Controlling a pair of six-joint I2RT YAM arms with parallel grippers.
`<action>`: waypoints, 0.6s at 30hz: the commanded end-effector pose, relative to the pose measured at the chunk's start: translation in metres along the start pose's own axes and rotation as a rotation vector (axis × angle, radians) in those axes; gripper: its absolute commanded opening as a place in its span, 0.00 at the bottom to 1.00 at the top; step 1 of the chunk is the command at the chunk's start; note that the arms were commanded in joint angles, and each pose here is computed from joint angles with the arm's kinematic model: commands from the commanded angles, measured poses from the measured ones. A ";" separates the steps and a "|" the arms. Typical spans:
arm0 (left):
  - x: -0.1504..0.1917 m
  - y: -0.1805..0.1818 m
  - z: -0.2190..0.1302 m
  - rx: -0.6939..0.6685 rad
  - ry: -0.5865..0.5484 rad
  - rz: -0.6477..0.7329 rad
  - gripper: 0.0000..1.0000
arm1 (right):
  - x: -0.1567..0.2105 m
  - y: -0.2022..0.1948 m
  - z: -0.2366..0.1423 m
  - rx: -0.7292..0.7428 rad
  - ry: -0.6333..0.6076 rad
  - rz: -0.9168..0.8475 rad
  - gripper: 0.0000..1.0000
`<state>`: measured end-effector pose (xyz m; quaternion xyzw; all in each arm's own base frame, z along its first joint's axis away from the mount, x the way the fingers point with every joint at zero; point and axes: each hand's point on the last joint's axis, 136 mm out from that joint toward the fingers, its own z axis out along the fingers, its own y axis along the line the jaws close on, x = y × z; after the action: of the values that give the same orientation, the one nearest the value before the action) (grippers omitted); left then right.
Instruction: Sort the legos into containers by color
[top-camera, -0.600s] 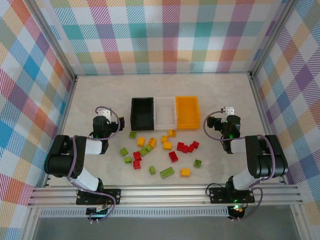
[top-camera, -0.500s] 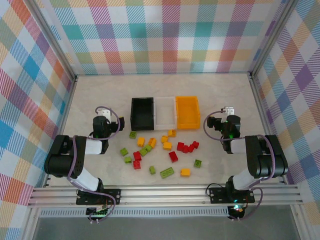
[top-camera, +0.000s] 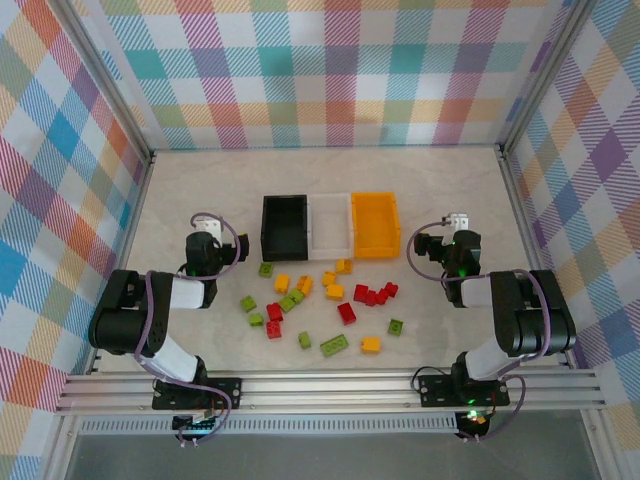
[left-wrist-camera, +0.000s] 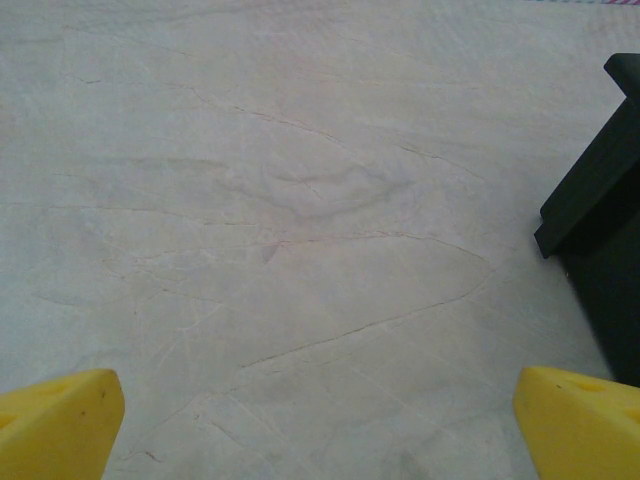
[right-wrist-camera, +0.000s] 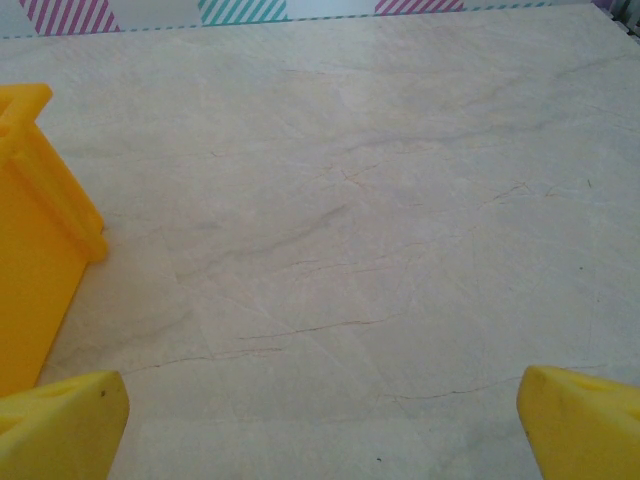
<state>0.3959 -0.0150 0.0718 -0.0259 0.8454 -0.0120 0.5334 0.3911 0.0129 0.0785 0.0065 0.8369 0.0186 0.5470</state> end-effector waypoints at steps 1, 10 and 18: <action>-0.007 -0.001 -0.001 0.008 -0.025 -0.006 1.00 | -0.015 0.001 0.000 -0.015 -0.051 0.013 1.00; -0.007 0.000 -0.001 0.007 -0.027 -0.006 1.00 | -0.015 0.001 0.000 -0.016 -0.051 0.015 1.00; -0.053 -0.007 -0.037 0.012 -0.080 0.001 1.00 | -0.069 -0.017 -0.041 0.103 -0.113 0.128 1.00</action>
<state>0.3868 -0.0214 0.1084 -0.0126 0.8343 -0.0218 0.5508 0.3829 0.0040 0.1325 0.0365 0.8147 0.0102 0.5787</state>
